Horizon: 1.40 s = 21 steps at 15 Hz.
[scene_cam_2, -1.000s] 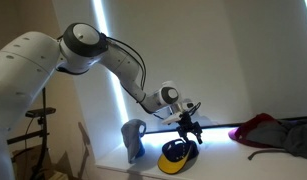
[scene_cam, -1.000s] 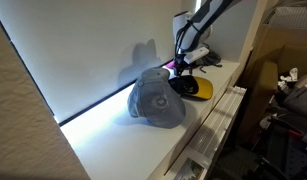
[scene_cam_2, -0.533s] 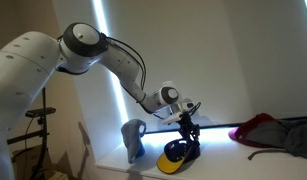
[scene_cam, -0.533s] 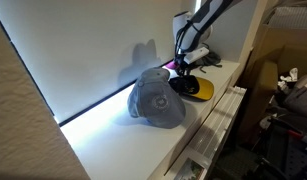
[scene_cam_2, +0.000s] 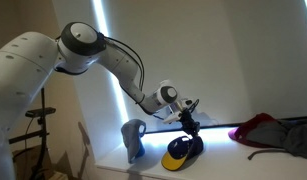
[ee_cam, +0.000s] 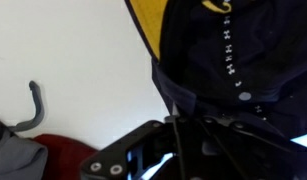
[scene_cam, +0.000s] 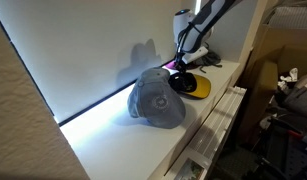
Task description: Move the black cap to the right
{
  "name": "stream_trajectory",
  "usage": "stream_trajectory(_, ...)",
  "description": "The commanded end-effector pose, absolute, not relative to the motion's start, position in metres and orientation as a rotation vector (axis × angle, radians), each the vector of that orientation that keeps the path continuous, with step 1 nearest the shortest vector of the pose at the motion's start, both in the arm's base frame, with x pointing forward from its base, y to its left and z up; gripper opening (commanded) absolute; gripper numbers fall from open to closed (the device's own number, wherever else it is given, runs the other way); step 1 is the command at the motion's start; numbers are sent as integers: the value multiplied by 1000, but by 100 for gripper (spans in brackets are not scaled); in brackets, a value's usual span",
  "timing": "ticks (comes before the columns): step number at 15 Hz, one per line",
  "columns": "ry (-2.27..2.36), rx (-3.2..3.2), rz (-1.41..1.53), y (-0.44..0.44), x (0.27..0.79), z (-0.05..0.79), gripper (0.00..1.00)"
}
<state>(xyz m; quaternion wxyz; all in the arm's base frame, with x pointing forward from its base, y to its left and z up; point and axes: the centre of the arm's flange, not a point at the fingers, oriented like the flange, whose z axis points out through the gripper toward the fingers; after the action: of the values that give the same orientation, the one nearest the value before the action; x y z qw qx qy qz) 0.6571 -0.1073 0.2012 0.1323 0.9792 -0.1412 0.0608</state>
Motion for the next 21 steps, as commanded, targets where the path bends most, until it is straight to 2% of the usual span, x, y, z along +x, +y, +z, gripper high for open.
stream_trajectory(1,-448,2735,450,-80,610,269,1)
stream_trajectory(6,-500,2525,820,-75,585,375,1)
stream_trajectory(10,-721,2328,1025,-116,572,476,1)
stream_trajectory(16,-1107,1988,1105,-233,541,570,1)
stream_trajectory(21,-1418,1744,1117,-317,525,578,1)
